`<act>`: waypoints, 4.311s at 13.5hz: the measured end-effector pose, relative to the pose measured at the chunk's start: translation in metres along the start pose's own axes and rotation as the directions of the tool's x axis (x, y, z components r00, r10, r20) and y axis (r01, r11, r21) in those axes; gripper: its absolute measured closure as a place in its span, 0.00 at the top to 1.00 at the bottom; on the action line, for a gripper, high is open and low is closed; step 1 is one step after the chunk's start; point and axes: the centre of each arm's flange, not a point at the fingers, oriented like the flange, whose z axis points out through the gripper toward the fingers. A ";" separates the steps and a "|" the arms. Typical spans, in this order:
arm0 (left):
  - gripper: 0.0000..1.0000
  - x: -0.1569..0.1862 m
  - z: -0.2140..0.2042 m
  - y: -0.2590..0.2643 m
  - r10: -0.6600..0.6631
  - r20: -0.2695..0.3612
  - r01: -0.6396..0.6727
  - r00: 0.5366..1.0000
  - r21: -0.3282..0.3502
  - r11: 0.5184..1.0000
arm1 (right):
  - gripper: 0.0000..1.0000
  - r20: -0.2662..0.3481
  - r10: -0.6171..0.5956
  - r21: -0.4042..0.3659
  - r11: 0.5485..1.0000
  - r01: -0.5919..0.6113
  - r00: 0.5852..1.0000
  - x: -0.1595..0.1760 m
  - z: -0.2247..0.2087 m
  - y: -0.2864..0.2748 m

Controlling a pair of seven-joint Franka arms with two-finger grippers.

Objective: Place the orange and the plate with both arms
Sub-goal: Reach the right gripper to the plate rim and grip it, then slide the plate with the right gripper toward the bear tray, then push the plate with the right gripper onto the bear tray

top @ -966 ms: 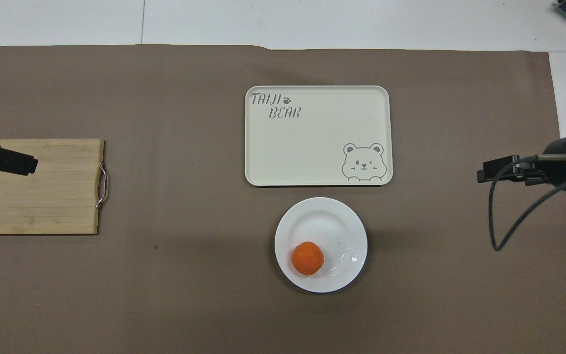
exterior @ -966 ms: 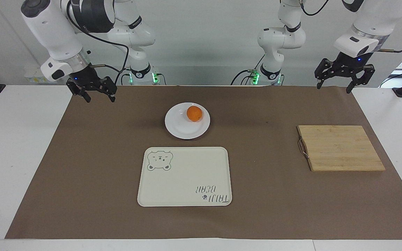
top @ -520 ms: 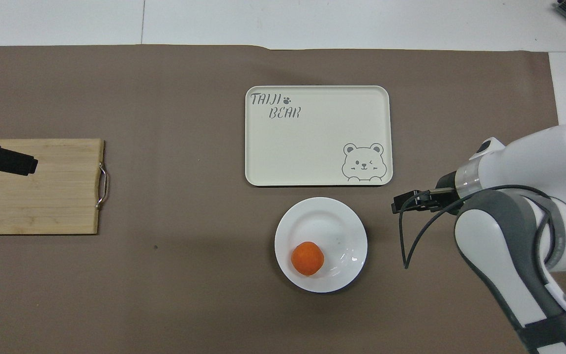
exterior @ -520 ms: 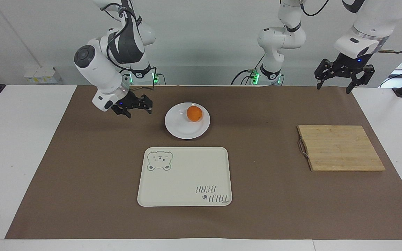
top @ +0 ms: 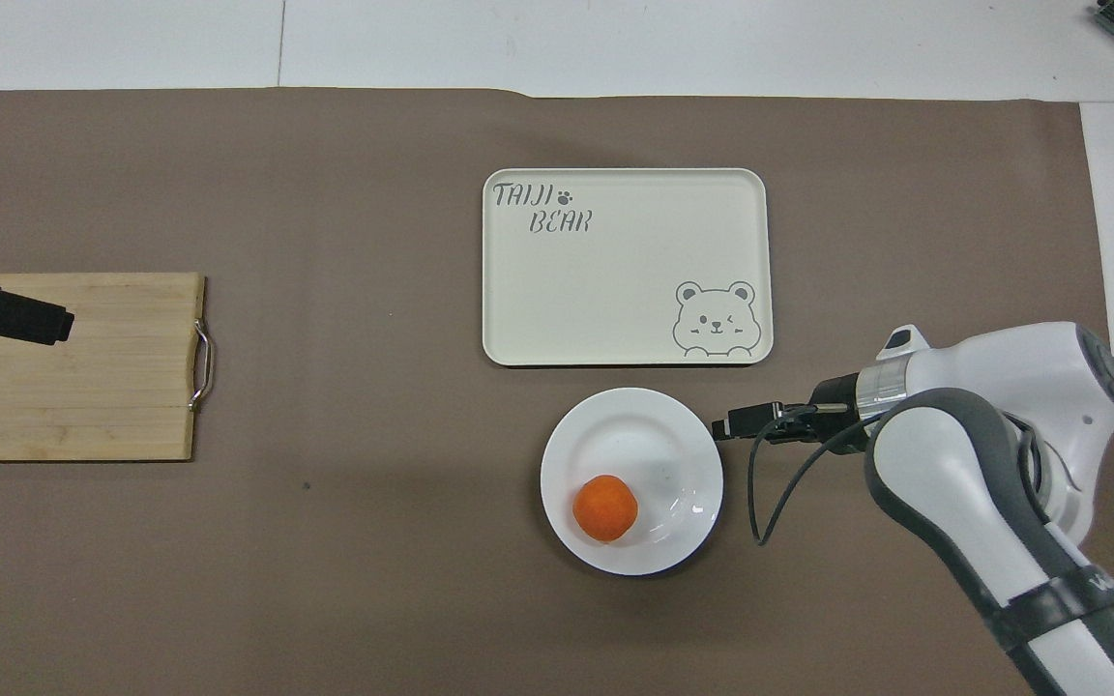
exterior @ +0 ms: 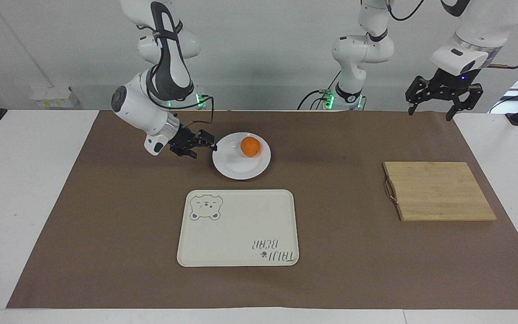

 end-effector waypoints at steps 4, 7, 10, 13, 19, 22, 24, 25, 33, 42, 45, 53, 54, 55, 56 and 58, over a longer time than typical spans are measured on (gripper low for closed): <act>1.00 0.000 0.000 0.000 0.000 0.000 0.000 1.000 0.000 1.000 | 1.00 -0.014 -0.029 0.074 0.997 0.030 0.999 -0.015 0.034 0.028; 1.00 0.000 0.000 0.000 0.000 0.000 0.000 1.000 0.000 1.000 | 1.00 -0.011 -0.006 0.122 0.992 0.007 1.000 -0.018 0.049 0.034; 1.00 0.000 0.000 0.000 0.000 0.000 0.000 1.000 0.000 1.000 | 1.00 -0.009 0.018 0.128 0.992 -0.017 1.000 -0.025 0.060 0.036; 1.00 0.000 0.000 0.000 0.000 0.000 0.000 1.000 0.000 1.000 | 1.00 -0.021 0.032 0.139 0.990 -0.029 0.999 -0.032 0.077 0.026; 1.00 0.000 0.000 0.000 0.000 0.000 0.000 1.000 0.000 1.000 | 0.80 -0.015 0.038 0.133 0.991 -0.036 0.999 -0.036 0.082 0.027; 1.00 0.000 0.000 0.000 0.000 0.000 0.000 1.000 0.000 1.000 | 0.42 -0.020 0.041 0.128 0.991 -0.038 0.999 -0.037 0.082 0.030; 1.00 0.000 0.000 0.000 0.000 0.000 0.000 1.000 0.000 1.000 | 0.23 -0.025 0.025 0.119 0.993 -0.022 0.999 -0.036 0.081 0.033; 1.00 0.000 0.000 0.000 0.000 0.000 0.000 1.000 0.000 1.000 | 0.11 -0.026 0.012 0.118 0.993 -0.009 1.000 -0.036 0.080 0.033; 1.00 0.000 0.000 0.000 0.000 0.000 0.000 1.000 0.000 1.000 | 0.08 -0.043 -0.046 0.136 0.989 0.051 0.998 -0.020 0.069 0.021; 1.00 0.000 0.000 0.000 0.000 0.000 0.000 1.000 0.000 1.000 | 0.08 -0.096 -0.133 0.228 0.962 0.152 0.986 0.028 -0.006 -0.010; 1.00 0.000 0.000 0.000 0.000 0.000 0.000 1.000 0.000 1.000 | 0.08 -0.127 -0.135 0.235 0.958 0.162 0.983 0.049 -0.042 0.001; 1.00 0.000 0.000 0.000 0.000 0.000 0.000 1.000 0.000 1.000 | 0.08 -0.205 -0.009 0.202 0.978 0.051 0.979 0.139 -0.062 -0.005; 1.00 0.000 0.000 0.000 0.000 0.000 0.000 1.000 0.000 1.000 | 0.08 -0.221 -0.001 0.190 0.981 0.044 0.975 0.154 -0.054 0.001; 1.00 0.000 0.000 0.000 0.000 0.000 0.000 1.000 0.000 1.000 | 0.08 -0.232 0.008 0.186 0.982 0.036 0.973 0.168 -0.043 0.006; 1.00 0.000 0.000 0.000 0.000 0.000 0.000 1.000 0.000 1.000 | 0.08 -0.241 0.016 0.190 0.981 0.031 0.970 0.182 -0.031 0.007; 1.00 0.000 0.000 0.000 0.000 0.000 0.000 1.000 0.000 1.000 | 0.08 -0.258 0.022 0.194 0.981 0.029 0.966 0.203 -0.006 0.004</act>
